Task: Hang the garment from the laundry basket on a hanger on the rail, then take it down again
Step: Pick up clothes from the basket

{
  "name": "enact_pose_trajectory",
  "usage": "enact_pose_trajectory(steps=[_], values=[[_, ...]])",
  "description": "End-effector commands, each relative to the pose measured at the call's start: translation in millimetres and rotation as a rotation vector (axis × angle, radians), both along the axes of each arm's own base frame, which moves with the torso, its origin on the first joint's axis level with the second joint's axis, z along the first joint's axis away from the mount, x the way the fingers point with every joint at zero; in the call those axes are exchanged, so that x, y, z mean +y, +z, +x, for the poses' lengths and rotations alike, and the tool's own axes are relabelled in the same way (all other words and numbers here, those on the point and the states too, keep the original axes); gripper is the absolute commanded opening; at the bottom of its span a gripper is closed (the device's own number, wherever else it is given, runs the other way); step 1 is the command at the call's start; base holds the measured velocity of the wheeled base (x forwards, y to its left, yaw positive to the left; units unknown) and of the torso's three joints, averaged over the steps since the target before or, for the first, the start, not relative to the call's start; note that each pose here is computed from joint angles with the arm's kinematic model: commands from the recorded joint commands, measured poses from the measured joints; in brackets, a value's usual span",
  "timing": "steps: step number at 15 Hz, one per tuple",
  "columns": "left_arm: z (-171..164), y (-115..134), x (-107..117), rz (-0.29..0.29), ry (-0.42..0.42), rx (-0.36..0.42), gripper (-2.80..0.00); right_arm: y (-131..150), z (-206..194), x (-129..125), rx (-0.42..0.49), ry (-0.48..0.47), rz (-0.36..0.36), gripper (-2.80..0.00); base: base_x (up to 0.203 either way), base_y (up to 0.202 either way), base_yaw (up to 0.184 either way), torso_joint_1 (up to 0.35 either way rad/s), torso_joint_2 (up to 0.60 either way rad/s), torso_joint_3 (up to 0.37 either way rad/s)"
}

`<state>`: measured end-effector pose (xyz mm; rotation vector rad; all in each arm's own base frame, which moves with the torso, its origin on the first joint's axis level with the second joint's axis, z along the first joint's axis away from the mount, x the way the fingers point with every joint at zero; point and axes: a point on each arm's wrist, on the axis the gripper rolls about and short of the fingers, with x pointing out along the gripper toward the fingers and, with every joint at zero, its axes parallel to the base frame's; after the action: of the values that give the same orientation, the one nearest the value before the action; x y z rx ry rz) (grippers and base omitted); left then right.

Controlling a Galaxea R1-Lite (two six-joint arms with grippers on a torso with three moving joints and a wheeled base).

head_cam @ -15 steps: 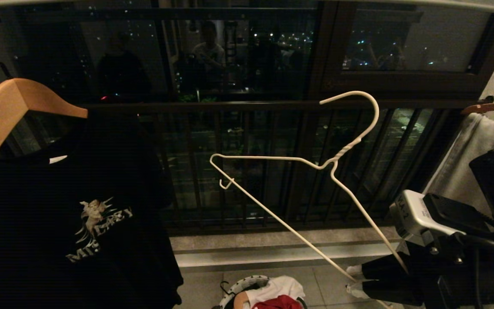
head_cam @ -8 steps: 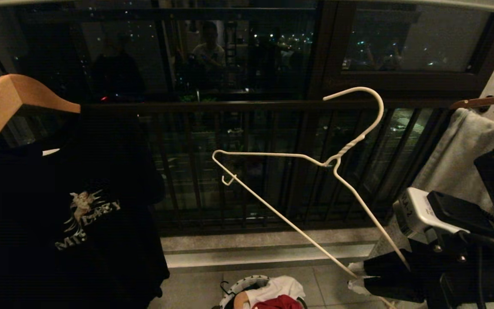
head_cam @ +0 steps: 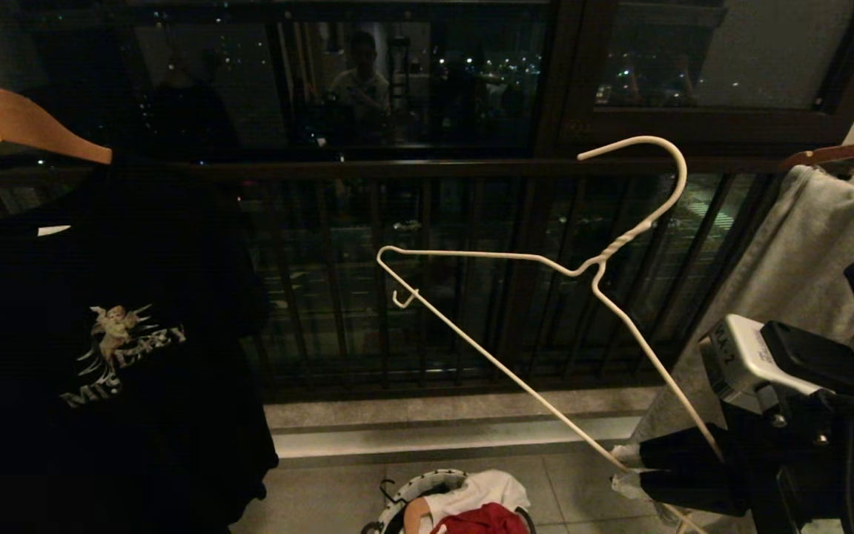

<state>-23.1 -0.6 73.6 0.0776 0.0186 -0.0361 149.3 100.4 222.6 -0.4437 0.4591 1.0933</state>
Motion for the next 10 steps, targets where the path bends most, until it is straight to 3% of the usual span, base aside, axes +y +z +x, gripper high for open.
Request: enact_pose_trajectory(steps=[1, 10], values=[[0.0, 0.0, 0.0, 0.001, 0.000, 0.000, -2.80, 1.8, -2.8, -1.5, -0.010, 0.004, 0.006, -2.80, 0.000, 0.000, 0.000, -0.124, 0.30, 0.155], [0.1, 0.0, 0.0, 0.000, 0.000, 0.001, -2.80, 5.7, -3.2, -6.0, -0.028, -0.018, 0.015, -2.80, 0.000, 0.000, 0.000, -0.152, 0.34, 0.184]])
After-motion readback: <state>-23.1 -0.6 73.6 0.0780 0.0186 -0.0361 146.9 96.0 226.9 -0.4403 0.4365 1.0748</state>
